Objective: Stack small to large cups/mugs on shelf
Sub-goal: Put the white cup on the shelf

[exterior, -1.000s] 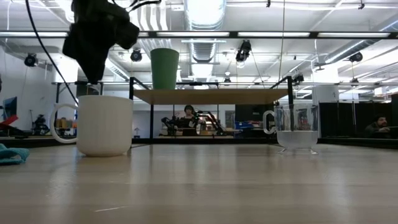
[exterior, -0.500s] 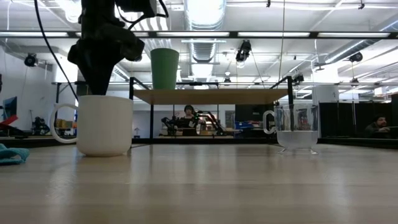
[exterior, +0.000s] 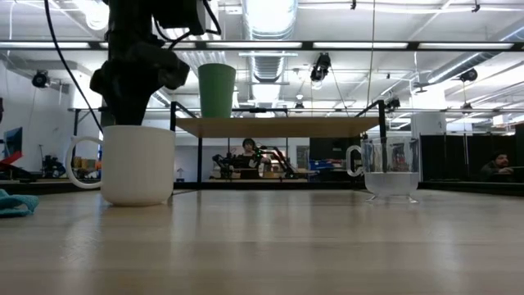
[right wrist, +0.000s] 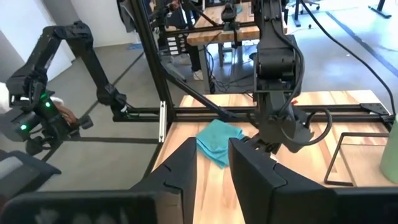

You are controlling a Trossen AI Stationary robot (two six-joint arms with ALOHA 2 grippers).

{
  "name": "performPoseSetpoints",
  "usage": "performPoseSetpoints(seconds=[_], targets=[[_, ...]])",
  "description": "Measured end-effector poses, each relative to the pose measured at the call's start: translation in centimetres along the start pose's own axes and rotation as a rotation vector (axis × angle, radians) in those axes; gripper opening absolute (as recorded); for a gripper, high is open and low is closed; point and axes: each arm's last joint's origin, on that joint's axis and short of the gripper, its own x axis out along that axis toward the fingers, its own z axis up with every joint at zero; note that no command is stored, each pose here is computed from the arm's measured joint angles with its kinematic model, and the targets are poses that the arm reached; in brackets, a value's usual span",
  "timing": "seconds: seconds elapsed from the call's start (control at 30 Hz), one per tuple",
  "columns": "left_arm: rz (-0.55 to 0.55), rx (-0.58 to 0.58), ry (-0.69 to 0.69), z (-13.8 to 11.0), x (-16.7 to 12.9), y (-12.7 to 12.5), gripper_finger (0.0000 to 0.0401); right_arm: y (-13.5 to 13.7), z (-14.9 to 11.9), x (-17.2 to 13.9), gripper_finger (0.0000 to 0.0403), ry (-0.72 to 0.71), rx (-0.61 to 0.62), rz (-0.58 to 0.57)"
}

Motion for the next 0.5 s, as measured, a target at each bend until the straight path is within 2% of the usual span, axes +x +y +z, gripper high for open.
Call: performPoseSetpoints(seconds=[0.23,0.3,0.4,0.5], targets=[[-0.055,-0.010,-0.022,0.1,1.3,-0.1,0.0092,0.0,0.0,-0.1,0.0084,-0.003,-0.001,0.000],[-0.052,-0.004,-0.018,0.0,1.3,-0.1,0.0073,0.0,0.0,-0.1,0.0082,-0.003,-0.001,0.000],[-0.048,0.033,-0.016,0.0,1.3,-0.1,0.0022,0.0,0.0,-0.1,0.0082,-0.003,-0.002,0.000],[-0.050,0.040,-0.015,0.1,1.1,-0.1,0.0007,0.0,0.0,-0.1,0.0084,-0.003,-0.001,0.000]])
